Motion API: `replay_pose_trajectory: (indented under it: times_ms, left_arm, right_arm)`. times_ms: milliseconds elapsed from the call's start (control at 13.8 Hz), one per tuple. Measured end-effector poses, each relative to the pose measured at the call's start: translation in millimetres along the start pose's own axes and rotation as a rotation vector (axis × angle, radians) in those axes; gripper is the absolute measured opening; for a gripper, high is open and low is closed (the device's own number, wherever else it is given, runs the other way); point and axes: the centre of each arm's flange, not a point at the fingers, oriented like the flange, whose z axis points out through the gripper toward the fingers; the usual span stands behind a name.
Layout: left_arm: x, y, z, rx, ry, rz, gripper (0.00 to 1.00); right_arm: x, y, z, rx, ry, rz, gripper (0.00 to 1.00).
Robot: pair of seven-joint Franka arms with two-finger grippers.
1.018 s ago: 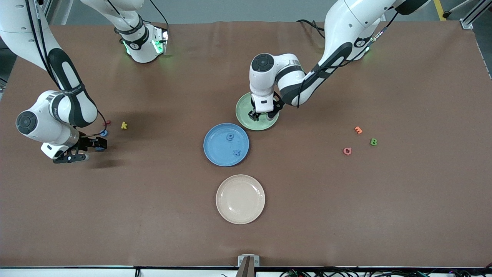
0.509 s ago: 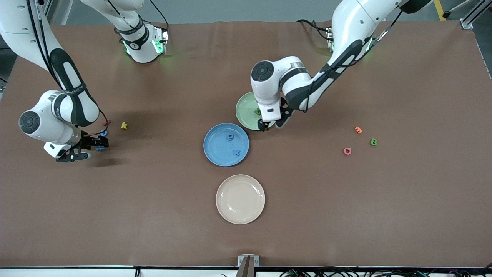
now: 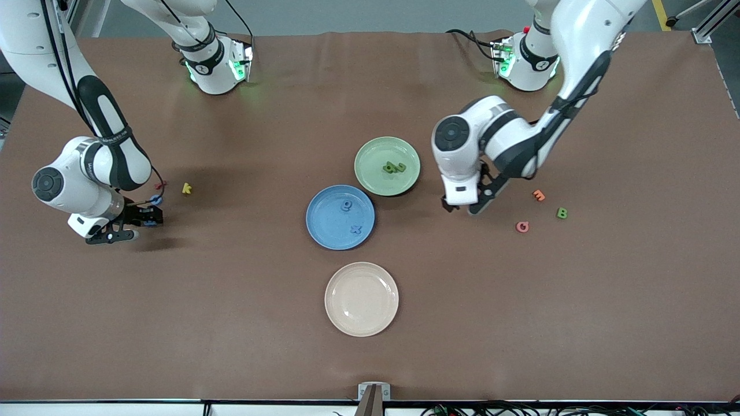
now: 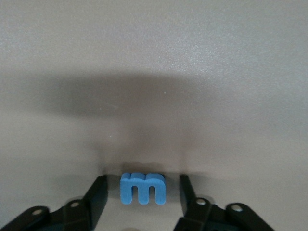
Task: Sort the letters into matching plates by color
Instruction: 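Release the n on the green plate while the right gripper grasps the m, then carry the m to the blue plate while the left gripper grasps the B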
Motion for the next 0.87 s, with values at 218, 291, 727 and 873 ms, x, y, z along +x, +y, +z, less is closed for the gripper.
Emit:
replay_pose_trajectory:
  times_ms: [218, 291, 727, 873]
  left_arm:
    - [60.5, -39.3, 12.2, 0.021, -0.035, 0.076, 0.97]
    - [83.2, -54.1, 17.9, 0.026, -0.05, 0.112, 0.96]
    - [182.8, -134.7, 65.7, 0.031, -0.147, 0.461, 0.96]
    - [203.3, -155.7, 79.9, -0.016, -0.153, 0.565, 0.93]
  right_arm:
    - [0.7, 1.2, -2.4, -0.003, 0.006, 0.001, 0.47]
    - [0.5, 1.8, -3.0, -0.004, 0.007, 0.002, 0.4]
    - [1.1, 0.8, -3.2, -0.003, 0.007, -0.002, 0.41]
    - [5.1, -5.2, -5.9, 0.006, -0.001, -0.015, 0.41]
